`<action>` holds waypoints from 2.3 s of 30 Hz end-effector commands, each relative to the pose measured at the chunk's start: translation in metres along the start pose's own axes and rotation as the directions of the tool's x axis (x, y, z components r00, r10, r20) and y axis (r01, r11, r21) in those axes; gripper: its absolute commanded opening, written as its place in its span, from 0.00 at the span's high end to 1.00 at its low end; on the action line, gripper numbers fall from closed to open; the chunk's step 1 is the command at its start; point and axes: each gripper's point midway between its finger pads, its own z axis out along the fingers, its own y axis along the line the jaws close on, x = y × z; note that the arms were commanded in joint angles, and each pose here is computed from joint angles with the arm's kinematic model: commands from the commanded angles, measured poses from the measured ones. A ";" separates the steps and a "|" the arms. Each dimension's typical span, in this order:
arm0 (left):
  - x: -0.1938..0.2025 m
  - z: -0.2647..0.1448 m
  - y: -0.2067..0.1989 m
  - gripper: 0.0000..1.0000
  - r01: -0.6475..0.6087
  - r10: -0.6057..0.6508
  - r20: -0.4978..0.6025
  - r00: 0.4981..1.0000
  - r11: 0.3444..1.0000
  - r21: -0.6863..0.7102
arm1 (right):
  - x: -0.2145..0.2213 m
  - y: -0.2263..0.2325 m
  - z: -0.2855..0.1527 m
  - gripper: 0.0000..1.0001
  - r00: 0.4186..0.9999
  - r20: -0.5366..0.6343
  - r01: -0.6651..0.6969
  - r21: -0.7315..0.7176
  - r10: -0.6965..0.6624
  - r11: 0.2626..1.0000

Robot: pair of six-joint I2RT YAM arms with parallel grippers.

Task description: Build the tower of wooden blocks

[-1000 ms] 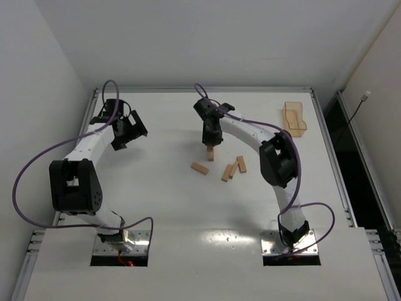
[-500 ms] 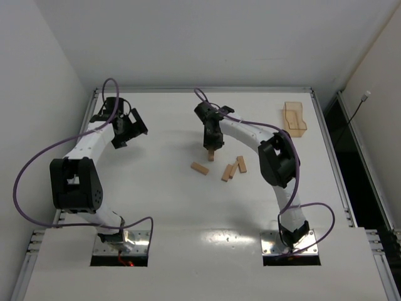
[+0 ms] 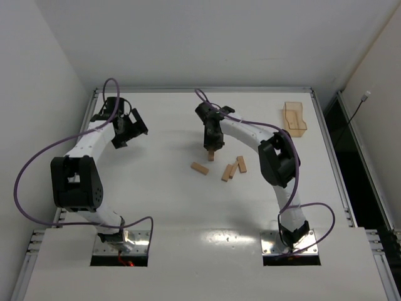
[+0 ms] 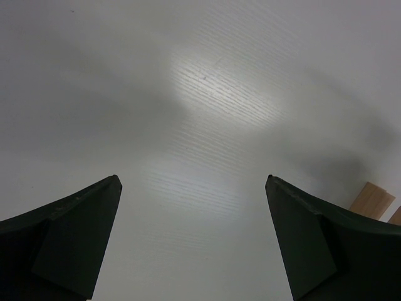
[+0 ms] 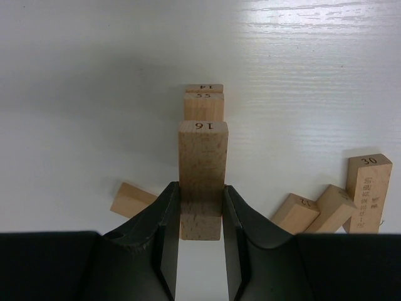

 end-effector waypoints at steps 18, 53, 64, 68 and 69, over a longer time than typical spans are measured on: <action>-0.016 0.004 -0.014 0.00 0.013 -0.014 0.013 1.000 0.999 0.040 | -0.017 -0.003 0.012 1.00 0.999 0.038 0.017 -0.001 -0.017 1.000; -0.012 0.014 -0.013 0.00 0.014 -0.013 -0.015 1.000 0.999 0.034 | -0.018 0.007 0.018 0.84 0.999 0.024 0.035 -0.037 -0.034 0.999; -0.013 0.016 -0.014 0.00 0.014 -0.013 -0.015 1.000 0.999 0.034 | -0.011 0.004 0.021 0.79 0.999 0.004 0.037 -0.034 -0.037 0.999; -0.011 0.015 -0.013 0.00 0.014 -0.013 -0.023 1.000 0.999 0.029 | -0.011 0.004 0.021 0.74 0.999 0.004 0.037 -0.034 -0.037 0.999; -0.011 0.015 -0.013 0.00 0.014 -0.013 -0.023 1.000 0.999 0.029 | -0.011 0.004 0.021 0.71 0.999 0.004 0.037 -0.034 -0.037 0.999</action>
